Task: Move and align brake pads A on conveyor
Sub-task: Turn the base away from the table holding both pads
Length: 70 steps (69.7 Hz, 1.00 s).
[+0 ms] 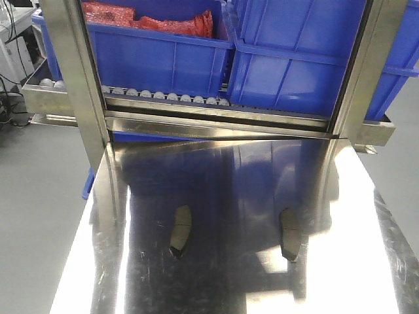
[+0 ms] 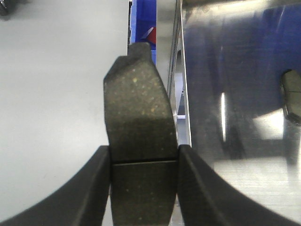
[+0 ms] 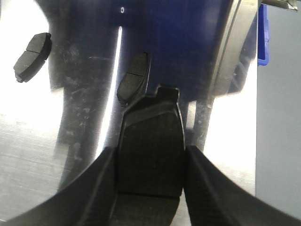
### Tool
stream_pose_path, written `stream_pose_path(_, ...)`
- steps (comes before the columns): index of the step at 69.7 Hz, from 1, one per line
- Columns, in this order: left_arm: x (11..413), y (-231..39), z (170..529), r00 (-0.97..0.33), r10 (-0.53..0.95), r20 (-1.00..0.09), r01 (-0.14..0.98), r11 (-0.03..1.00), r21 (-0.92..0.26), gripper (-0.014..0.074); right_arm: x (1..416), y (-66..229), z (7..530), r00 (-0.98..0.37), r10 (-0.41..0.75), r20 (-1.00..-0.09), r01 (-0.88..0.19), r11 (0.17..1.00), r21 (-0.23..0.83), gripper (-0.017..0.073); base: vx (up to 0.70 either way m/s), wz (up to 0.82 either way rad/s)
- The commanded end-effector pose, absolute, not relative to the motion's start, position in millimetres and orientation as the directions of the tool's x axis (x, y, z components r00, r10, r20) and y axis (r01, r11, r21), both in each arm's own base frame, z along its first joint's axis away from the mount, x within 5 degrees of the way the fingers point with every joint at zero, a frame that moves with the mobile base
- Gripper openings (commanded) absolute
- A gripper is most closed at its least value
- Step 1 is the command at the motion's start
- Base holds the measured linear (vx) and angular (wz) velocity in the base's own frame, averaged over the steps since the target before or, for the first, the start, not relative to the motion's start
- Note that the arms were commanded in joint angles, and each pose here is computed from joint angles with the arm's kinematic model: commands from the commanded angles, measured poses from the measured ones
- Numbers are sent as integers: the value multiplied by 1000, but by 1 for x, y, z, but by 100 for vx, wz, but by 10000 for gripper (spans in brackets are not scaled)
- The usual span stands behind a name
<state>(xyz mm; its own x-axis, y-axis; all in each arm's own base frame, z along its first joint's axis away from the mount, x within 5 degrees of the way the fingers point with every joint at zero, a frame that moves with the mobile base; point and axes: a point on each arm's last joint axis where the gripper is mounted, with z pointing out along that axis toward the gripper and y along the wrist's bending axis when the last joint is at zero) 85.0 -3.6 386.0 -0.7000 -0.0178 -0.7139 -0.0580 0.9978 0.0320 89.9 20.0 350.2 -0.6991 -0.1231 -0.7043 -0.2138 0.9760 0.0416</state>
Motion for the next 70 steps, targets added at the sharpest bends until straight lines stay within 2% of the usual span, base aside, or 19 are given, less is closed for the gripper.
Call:
stream_pose_path(1,88,-3,397,-638,-17,-770,-60,998,27,-6,94,20,363,-625,-105,-773,-210,977,37,-7,0,0)
stream_pose_path(40,88,-3,397,-638,-17,-770,-60,998,27,-6,94,20,363,-627,-106,-772,-210,977,36,-7,-1,2)
stream_pose_path(70,88,-3,397,-638,-17,-770,-60,998,27,-6,94,20,363,-628,-106,-771,-210,977,37,-7,-6,21)
